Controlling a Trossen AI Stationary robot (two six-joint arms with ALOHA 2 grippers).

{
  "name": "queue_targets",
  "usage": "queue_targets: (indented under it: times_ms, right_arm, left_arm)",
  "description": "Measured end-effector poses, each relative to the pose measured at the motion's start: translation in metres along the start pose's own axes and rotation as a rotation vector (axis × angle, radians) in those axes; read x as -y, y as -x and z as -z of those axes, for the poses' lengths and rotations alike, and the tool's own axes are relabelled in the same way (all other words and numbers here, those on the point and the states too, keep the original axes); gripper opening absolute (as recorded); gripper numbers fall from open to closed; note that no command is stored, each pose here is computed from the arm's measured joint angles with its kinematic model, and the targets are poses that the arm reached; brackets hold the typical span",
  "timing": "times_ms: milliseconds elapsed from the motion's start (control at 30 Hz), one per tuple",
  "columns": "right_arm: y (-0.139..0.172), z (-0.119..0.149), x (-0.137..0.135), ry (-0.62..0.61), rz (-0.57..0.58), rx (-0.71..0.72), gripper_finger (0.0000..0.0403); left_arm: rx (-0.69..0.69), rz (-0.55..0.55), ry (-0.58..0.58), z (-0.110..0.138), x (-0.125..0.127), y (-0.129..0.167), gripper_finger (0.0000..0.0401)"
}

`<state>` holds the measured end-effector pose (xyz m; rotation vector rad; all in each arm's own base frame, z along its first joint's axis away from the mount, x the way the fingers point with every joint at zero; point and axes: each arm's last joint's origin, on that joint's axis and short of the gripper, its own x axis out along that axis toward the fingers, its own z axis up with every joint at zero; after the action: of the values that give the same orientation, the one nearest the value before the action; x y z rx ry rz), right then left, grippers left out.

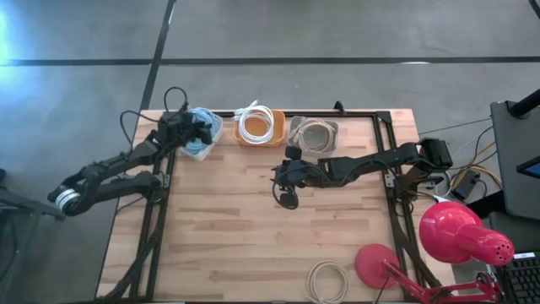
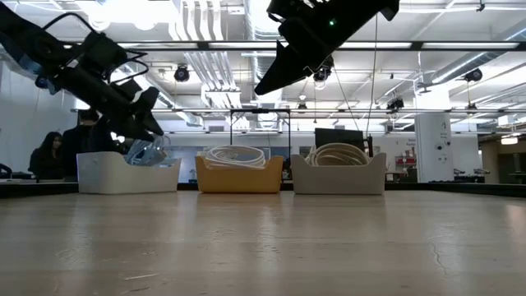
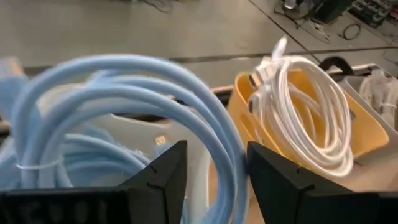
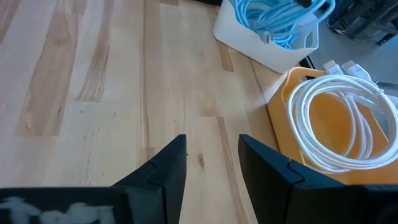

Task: Sort HDMI cables
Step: Put the light blue HDMI cable into the white bin

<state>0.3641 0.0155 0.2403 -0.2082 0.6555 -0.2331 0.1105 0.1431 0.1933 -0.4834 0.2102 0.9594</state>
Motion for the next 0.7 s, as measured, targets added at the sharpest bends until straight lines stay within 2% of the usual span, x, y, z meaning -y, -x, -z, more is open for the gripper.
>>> queue_targets:
  times_ms: [167, 400, 533, 700]
  right_arm:
    - [0.0, 0.0, 0.0, 0.0, 0.0, 0.0, 0.0139]
    - [0.0, 0.0, -0.0001, 0.0, 0.0, 0.0, 0.0139]
    - [0.0, 0.0001, -0.0001, 0.0, 0.0, -0.001, 0.0139]
    - [0.0, 0.0, -0.0002, 0.0, -0.001, 0.0, 0.0139]
  left_arm:
    - [0.058, -0.069, -0.022, -0.0089, 0.0005, 0.0024, 0.0161]
    - [0.061, -0.062, -0.044, -0.0108, 0.0013, 0.0031, 0.016]
    - [0.073, -0.134, -0.033, -0.0105, -0.0009, 0.0034, 0.0161]
    - [-0.001, -0.182, -0.031, -0.0035, -0.004, 0.0039, 0.016]
